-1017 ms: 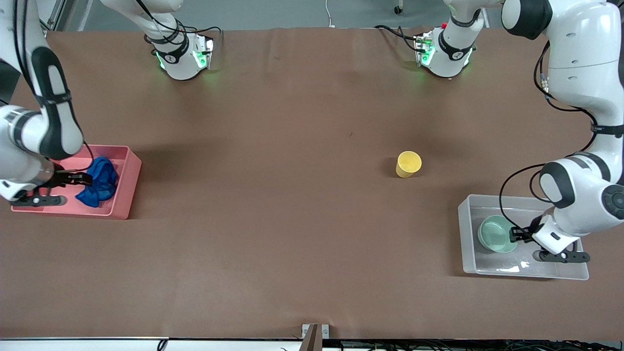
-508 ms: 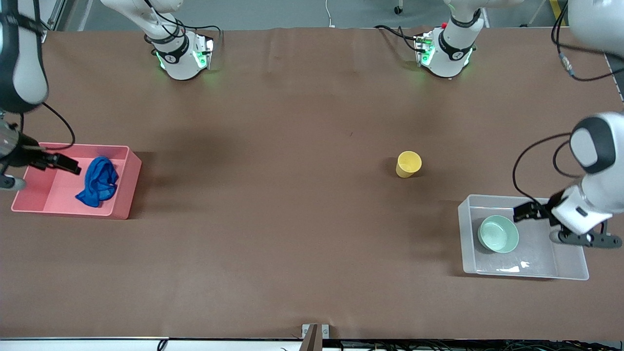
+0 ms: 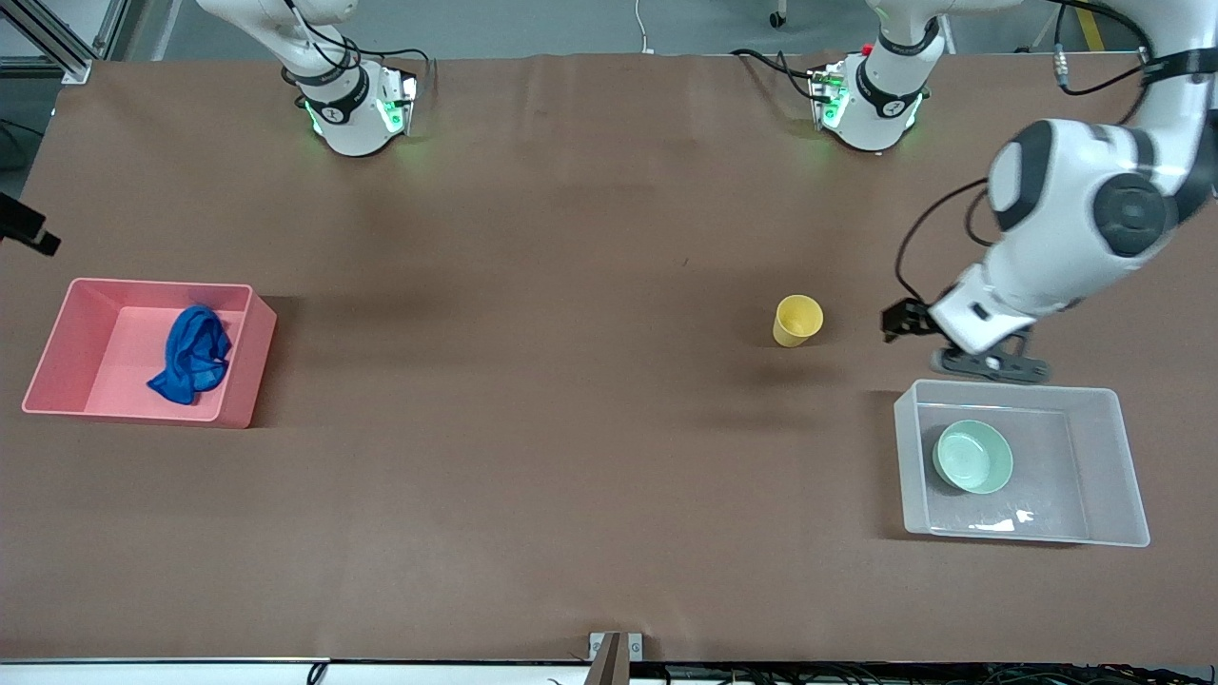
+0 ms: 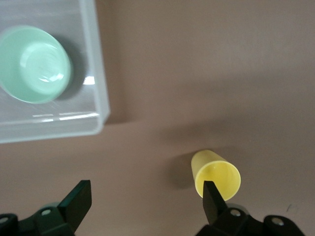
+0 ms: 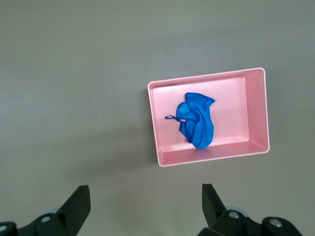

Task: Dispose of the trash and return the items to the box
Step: 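Release the bowl in the clear bin and move the left gripper to the cup, then grasp the yellow cup by its rim with the left gripper, then carry the yellow cup into the green bowl in the clear bin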

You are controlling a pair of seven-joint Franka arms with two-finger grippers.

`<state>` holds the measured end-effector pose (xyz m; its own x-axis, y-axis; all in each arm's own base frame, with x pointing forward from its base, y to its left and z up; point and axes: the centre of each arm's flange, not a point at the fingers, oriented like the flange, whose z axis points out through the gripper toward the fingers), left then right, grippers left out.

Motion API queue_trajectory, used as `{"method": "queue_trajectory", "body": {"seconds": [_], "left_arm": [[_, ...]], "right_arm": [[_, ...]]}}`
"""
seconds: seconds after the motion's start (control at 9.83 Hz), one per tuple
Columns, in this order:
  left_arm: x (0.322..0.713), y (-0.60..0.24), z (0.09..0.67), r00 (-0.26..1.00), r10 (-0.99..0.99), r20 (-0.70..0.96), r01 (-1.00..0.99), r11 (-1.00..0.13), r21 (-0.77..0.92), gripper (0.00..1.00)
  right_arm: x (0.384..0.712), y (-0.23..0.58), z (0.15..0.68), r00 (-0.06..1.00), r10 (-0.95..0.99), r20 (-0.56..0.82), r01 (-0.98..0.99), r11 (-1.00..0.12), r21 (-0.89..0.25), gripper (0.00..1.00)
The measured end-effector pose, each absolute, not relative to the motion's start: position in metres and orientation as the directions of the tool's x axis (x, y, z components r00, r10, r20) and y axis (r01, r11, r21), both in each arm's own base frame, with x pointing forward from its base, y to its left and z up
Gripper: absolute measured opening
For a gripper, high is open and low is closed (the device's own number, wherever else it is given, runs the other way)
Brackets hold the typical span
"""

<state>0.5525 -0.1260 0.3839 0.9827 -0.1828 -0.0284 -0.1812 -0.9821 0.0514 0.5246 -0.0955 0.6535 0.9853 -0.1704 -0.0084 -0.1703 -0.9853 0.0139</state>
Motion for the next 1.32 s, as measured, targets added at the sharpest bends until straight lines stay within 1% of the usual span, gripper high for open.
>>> {"method": "queue_trajectory", "body": {"seconds": [0.31, 0.51, 0.71, 0.92, 1.02, 1.22, 1.32], "left_arm": [[0.508, -0.153, 0.307, 0.973, -0.229, -0.018, -0.227, -0.972, 0.056, 0.98], [0.493, -0.166, 0.274, 0.967, -0.25, -0.037, -0.247, -0.967, 0.067, 0.96], [0.489, -0.17, 0.249, 0.964, -0.256, -0.073, -0.25, -0.965, 0.08, 0.86], [0.485, -0.173, 0.232, 0.961, -0.255, -0.104, -0.247, -0.965, 0.087, 0.56], [0.484, -0.174, 0.227, 0.961, -0.253, -0.108, -0.244, -0.966, 0.089, 0.4], [0.486, -0.175, 0.225, 0.963, -0.251, -0.099, -0.242, -0.966, 0.092, 0.13], [0.491, -0.176, 0.23, 0.965, -0.25, -0.084, -0.242, -0.966, 0.092, 0.04]], "right_arm": [[0.525, -0.084, 0.65, 0.988, -0.149, -0.031, -0.149, -0.989, 0.015, 1.0], [0.525, -0.084, 0.651, 0.989, -0.146, -0.027, -0.145, -0.989, 0.015, 1.0], [0.526, -0.084, 0.652, 0.99, -0.142, -0.018, -0.142, -0.99, 0.015, 1.0], [0.526, -0.086, 0.652, 0.989, -0.145, -0.017, -0.145, -0.989, 0.015, 1.0], [0.526, -0.087, 0.652, 0.989, -0.146, -0.017, -0.146, -0.989, 0.015, 1.0], [0.526, -0.087, 0.652, 0.989, -0.146, -0.017, -0.145, -0.989, 0.015, 1.0], [0.526, -0.087, 0.652, 0.989, -0.145, -0.017, -0.145, -0.989, 0.015, 1.0]]}}
